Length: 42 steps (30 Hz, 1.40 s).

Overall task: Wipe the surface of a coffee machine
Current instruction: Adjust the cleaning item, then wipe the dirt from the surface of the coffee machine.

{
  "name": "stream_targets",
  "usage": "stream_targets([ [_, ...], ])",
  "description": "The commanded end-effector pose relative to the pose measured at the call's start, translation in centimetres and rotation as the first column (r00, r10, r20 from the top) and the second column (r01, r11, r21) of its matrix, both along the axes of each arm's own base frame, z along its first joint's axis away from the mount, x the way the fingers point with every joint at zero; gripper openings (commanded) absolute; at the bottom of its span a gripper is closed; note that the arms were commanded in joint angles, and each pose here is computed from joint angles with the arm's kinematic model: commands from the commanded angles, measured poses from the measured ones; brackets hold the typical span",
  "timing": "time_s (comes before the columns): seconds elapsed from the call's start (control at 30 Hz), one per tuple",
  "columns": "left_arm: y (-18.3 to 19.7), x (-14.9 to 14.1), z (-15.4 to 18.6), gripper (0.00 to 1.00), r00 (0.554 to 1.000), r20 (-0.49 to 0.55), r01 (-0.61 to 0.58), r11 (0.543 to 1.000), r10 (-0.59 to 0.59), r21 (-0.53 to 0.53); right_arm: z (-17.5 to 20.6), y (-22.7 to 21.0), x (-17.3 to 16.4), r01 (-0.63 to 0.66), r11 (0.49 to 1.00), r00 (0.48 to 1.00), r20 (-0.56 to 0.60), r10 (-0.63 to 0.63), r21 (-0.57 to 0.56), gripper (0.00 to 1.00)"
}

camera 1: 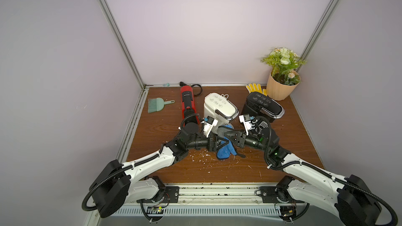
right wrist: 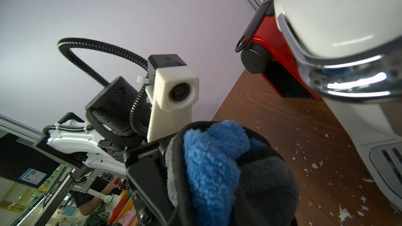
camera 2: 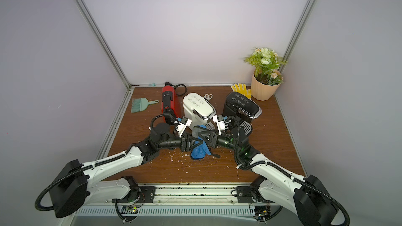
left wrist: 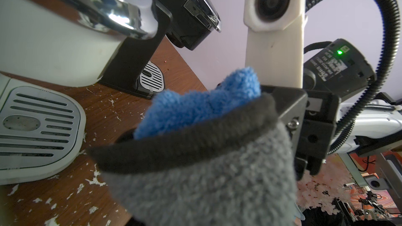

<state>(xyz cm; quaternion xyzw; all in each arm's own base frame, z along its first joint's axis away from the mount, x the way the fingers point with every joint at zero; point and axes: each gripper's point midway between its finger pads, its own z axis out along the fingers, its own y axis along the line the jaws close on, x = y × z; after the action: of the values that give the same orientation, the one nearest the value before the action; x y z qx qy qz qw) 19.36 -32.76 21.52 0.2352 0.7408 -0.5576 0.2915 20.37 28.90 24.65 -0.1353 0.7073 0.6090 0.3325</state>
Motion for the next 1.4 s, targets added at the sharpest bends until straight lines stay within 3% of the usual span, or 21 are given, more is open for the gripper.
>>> stream_targets([
  [0.0, -0.6, -0.2, 2.0, 0.57, 0.999, 0.045, 0.029, 0.999, -0.027, -0.046, 4.8, 0.7, -0.6, -0.051, 0.993, 0.995, 0.095, 0.041, 0.105, 0.00],
  [0.1, -0.7, 0.0, 2.2, 0.44, 0.998, 0.057, 0.020, 0.999, -0.017, -0.049, 4.4, 1.0, -0.8, -0.052, 0.995, 0.995, 0.090, 0.044, 0.090, 0.00],
  [0.23, -0.4, 1.6, 0.7, 0.06, 0.998, 0.040, -0.060, 0.997, 0.058, 0.047, 2.8, 0.5, 0.4, 0.035, 0.999, 0.997, 0.064, -0.036, 0.010, 0.02],
  [0.27, -0.1, 2.2, 0.0, 0.01, 0.995, 0.041, -0.093, 0.991, 0.089, 0.092, 1.9, 0.0, 1.1, 0.089, 0.995, 0.995, 0.051, -0.087, -0.042, 0.02],
  [0.37, 0.9, 3.6, -0.8, 0.01, 0.983, 0.065, -0.180, 0.965, 0.171, 0.190, 0.4, -1.6, 2.1, 0.195, 0.969, 0.980, 0.059, -0.189, -0.151, 0.07],
  [0.5, 3.7, 5.9, -0.8, 0.01, 0.937, 0.142, -0.349, 0.882, 0.320, 0.316, -0.9, -3.5, 2.8, 0.291, 0.926, 0.956, 0.086, -0.279, -0.239, 0.27],
  [0.63, 7.5, 8.1, 0.7, 0.01, 0.848, 0.207, -0.530, 0.764, 0.488, 0.367, -1.9, -4.9, 3.1, 0.347, 0.892, 0.938, 0.106, -0.330, -0.290, 0.38],
  [0.7, 9.1, 9.0, 1.7, 0.01, 0.808, 0.202, -0.588, 0.734, 0.553, 0.342, -2.2, -5.2, 3.1, 0.360, 0.883, 0.933, 0.112, -0.342, -0.302, 0.41],
  [0.83, 10.6, 10.9, 3.7, 0.01, 0.733, 0.188, -0.679, 0.686, 0.654, 0.261, -2.6, -5.3, 3.1, 0.361, 0.879, 0.932, 0.117, -0.342, -0.312, 0.42],
  [0.97, 10.5, 13.3, 3.7, 0.01, 0.678, 0.205, -0.732, 0.622, 0.706, 0.278, -3.2, -5.0, 3.0, 0.341, 0.883, 0.940, 0.109, -0.323, -0.322, 0.42],
  [1.13, 10.6, 16.0, 1.0, 0.01, 0.599, 0.203, -0.785, 0.519, 0.775, 0.337, -3.2, -5.3, 2.6, 0.337, 0.885, 0.941, 0.112, -0.318, -0.320, 0.43],
  [1.37, 10.9, 17.1, -4.0, 0.01, 0.554, 0.179, -0.793, 0.450, 0.813, 0.411, -2.7, -6.2, 1.9, 0.350, 0.881, 0.937, 0.116, -0.331, -0.319, 0.43],
])
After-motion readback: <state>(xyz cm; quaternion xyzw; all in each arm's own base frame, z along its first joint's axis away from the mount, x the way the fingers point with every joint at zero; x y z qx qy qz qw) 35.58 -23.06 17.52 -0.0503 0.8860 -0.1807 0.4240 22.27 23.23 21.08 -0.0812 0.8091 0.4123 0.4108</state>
